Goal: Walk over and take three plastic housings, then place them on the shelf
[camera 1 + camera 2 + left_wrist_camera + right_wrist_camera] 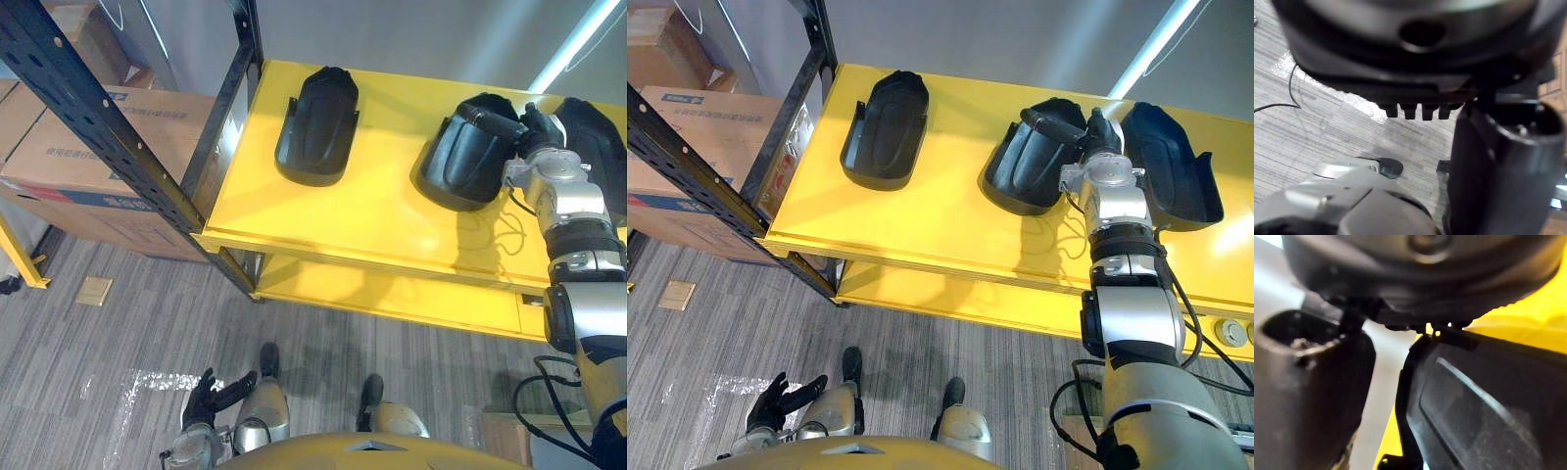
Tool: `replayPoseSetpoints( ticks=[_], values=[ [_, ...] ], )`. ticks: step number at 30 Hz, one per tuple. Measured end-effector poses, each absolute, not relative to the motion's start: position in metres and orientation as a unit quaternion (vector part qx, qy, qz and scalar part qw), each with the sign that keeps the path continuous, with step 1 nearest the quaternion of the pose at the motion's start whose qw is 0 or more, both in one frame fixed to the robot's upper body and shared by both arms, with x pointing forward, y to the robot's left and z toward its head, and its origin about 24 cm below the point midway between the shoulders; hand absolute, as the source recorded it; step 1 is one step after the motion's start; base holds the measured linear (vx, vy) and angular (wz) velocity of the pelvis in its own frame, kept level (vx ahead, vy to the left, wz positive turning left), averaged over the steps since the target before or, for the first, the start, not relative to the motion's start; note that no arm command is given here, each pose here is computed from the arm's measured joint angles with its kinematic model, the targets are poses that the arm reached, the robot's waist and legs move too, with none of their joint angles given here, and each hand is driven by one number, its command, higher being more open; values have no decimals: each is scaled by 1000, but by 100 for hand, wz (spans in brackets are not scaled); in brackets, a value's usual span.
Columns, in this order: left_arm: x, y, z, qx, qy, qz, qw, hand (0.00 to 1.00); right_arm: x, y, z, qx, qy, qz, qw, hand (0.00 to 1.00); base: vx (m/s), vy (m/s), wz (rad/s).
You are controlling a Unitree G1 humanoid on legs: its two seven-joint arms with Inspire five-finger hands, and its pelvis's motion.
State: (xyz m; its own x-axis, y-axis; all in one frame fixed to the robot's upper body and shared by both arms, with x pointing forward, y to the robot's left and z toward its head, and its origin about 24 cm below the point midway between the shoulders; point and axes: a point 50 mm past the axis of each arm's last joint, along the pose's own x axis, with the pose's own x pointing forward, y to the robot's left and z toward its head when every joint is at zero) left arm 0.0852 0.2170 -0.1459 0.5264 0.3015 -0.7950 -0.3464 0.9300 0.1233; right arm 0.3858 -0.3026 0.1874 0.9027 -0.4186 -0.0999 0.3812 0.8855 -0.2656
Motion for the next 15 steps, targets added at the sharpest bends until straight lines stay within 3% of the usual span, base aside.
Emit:
replayPoseSetpoints(
  ticks=[15],
  values=[
    [109,219,-140,-22,425,183,886,100,400,-284,247,-102,-8,-200,974,100,1,-5,-1]
  ],
)
